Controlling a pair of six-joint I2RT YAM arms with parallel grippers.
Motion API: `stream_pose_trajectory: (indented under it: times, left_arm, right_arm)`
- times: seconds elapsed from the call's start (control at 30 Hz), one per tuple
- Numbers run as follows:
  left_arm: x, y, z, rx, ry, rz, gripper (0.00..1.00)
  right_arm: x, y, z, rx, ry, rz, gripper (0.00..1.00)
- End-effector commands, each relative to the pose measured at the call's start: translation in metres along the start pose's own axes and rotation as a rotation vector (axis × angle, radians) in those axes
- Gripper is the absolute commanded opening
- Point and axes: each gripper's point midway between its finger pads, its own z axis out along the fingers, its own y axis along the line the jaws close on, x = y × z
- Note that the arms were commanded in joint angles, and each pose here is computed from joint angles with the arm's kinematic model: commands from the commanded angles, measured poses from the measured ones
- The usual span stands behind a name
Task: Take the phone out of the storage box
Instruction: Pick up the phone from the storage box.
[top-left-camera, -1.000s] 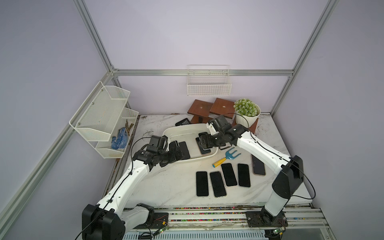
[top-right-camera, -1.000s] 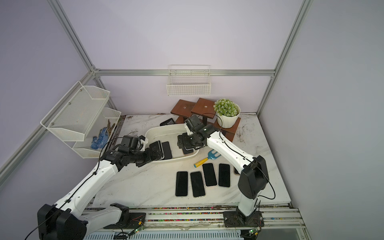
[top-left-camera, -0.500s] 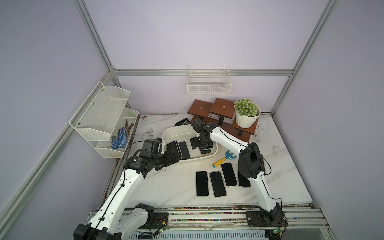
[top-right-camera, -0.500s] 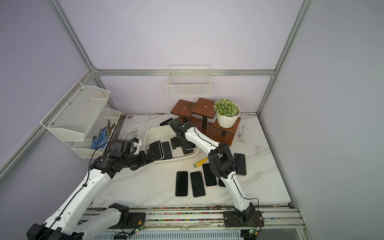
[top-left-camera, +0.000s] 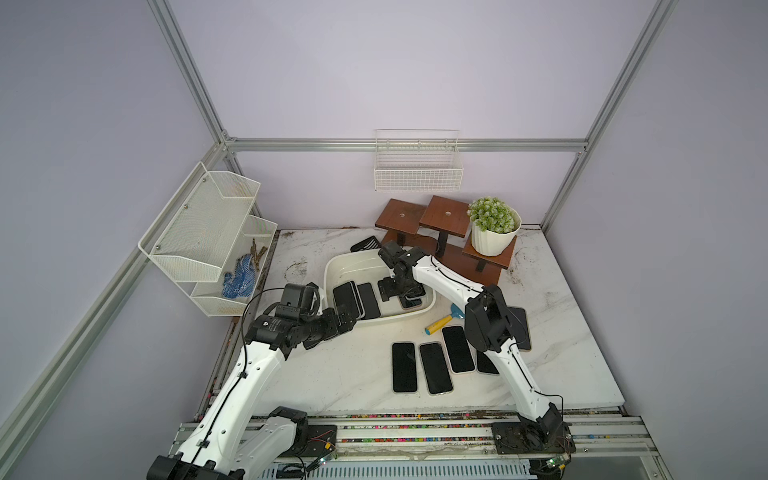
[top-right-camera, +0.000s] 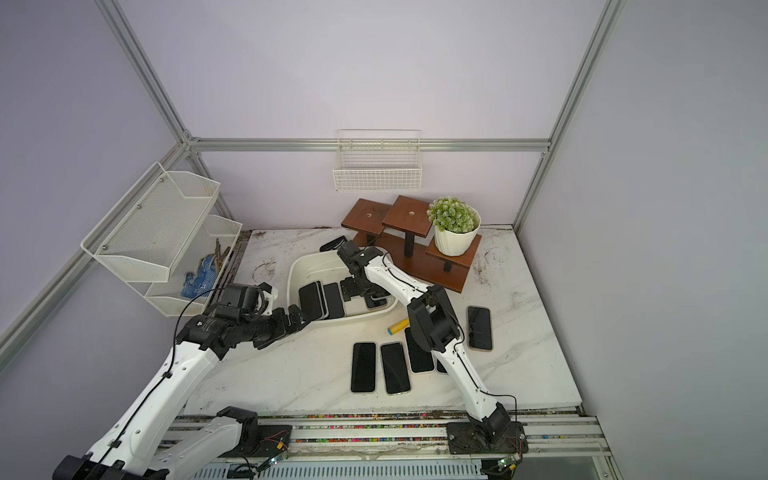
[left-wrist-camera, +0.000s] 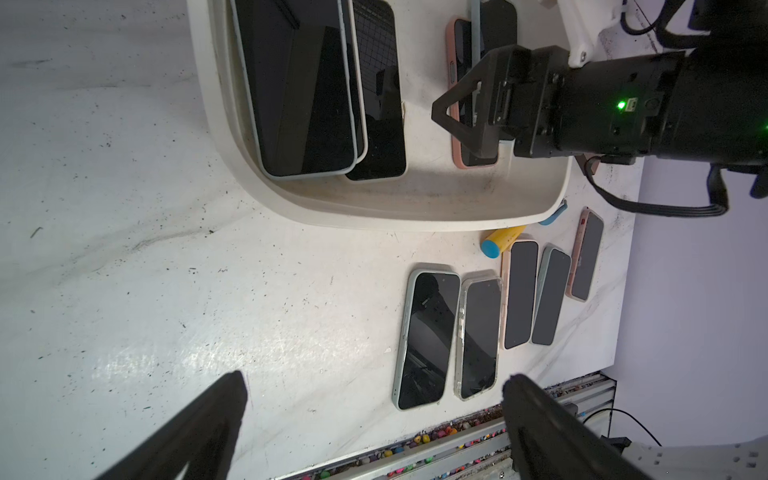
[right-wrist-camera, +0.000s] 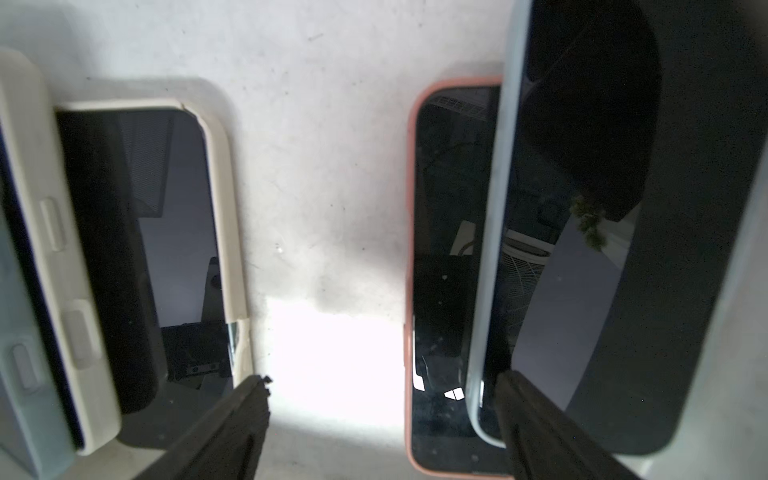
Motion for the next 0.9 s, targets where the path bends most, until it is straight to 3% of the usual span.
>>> stream_pose_trajectory:
  times: [0.0,0.4,0.7,0.87]
  left_arm:
    - [-0.005,0.002,-0.004,-0.013,-0.026,0.03,0.99]
    - [-0.008,0.003,0.006,-0.008,-0.016,0.019,0.99]
    - [-0.006,0.004,0.008,-0.004,-0.011,0.013,0.99]
    - [-0.007,0.003,0.009,0.001,-0.006,0.012,0.99]
  right_arm:
    - [0.017,0.018,0.026,-0.115,0.092,0.009,0.88]
    - [0.023,0.082,0.006,-0.357,0.106,-0.043,0.86]
    - [-0.03,0.025,-0.051,-0.062,-0.166,0.044,1.0]
    - [-0.036,-0.001,-0.05,0.014,-0.184,0.121,1.0]
